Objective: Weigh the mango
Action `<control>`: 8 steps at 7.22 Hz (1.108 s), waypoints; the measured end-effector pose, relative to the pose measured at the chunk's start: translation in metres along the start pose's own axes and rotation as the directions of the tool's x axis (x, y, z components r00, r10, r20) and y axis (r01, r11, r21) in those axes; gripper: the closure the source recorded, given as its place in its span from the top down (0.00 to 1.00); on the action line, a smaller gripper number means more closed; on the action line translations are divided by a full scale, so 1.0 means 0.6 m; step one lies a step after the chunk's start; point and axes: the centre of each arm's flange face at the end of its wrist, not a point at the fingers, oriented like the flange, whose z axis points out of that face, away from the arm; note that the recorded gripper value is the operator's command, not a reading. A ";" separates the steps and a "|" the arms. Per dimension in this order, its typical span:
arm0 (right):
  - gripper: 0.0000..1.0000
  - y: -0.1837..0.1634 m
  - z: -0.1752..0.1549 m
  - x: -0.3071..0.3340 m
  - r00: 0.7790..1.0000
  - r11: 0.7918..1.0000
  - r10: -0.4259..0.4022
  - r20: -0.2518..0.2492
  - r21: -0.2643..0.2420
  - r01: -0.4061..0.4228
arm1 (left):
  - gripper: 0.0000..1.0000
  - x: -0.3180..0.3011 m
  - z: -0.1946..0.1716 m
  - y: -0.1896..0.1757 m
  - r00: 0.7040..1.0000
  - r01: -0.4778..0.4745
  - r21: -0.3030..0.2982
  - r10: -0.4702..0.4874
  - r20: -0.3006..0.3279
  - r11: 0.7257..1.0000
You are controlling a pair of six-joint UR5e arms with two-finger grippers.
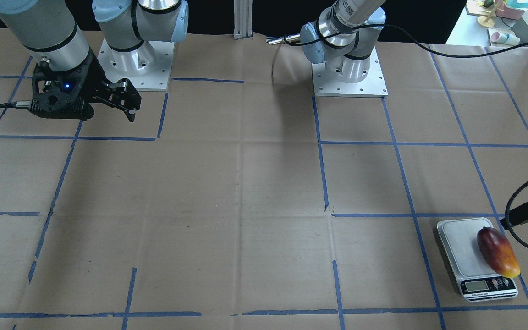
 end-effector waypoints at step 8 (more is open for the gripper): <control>1.00 0.000 0.000 0.000 1.000 1.000 0.000 0.000 -0.001 0.000 | 1.00 0.399 -0.080 0.332 0.998 0.068 -0.072 -0.067 0.008 0.995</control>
